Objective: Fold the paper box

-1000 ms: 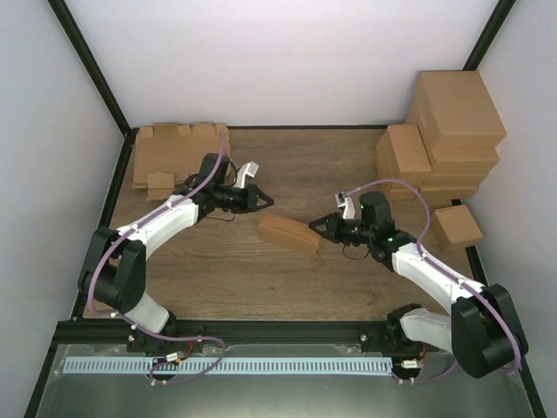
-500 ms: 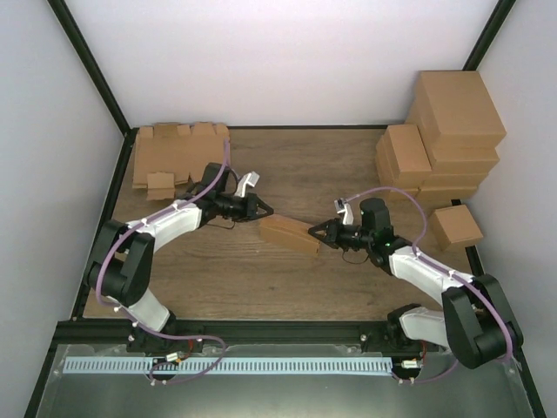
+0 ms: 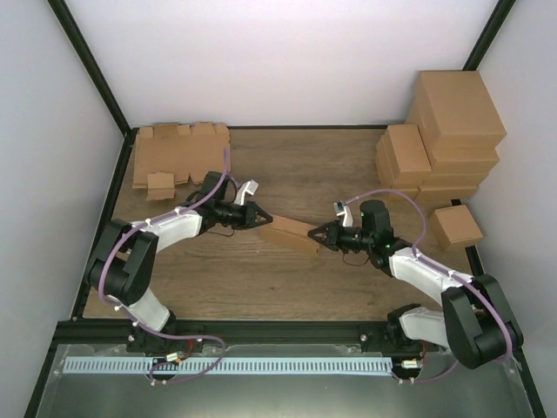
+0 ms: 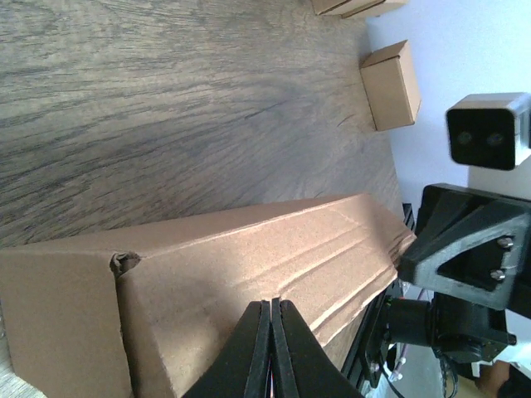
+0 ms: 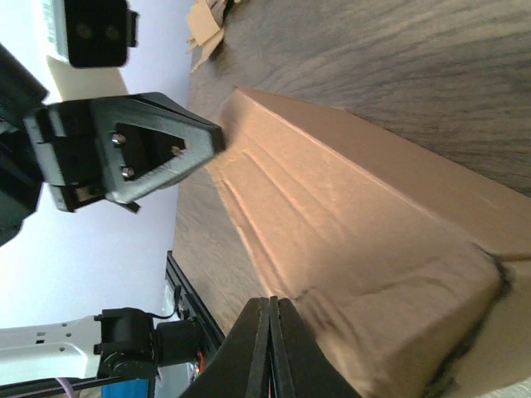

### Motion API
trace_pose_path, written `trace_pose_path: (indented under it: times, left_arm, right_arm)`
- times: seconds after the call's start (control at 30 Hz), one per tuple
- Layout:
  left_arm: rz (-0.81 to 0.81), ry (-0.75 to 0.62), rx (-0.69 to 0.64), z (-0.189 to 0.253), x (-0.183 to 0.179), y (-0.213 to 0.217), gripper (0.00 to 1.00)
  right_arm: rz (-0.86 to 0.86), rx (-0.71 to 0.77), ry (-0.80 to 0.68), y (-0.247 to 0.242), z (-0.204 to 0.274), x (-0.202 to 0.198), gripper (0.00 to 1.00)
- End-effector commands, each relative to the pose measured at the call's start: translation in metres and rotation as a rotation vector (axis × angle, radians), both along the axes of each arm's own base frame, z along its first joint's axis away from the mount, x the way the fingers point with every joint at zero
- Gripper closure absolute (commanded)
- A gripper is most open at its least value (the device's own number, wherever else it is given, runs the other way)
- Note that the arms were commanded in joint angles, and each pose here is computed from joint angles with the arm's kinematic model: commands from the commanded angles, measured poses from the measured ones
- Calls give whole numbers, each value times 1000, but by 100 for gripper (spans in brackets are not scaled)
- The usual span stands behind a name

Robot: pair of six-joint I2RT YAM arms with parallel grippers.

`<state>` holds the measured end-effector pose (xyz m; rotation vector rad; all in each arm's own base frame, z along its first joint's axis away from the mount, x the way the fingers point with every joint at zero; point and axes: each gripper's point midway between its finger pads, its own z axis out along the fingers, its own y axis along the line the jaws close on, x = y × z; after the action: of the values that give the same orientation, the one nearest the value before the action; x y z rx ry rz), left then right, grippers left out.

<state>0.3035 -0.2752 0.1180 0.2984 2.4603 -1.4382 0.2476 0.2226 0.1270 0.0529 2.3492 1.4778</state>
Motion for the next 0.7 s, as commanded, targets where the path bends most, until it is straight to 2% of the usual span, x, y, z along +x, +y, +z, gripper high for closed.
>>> trace_pose_path:
  times: [0.0,0.17,0.67]
  left_arm:
    - [4,32,24,-21,-4,4,96]
    - [5,33,28,-23,-5,5,96]
    - [0,50,34,-31,-10,6,96]
  right_arm:
    - [16,42,-78,4,42,11,99]
    - [1,47,-82,0,47,19,99]
    - [-20,16,27,-6,-17,15,99]
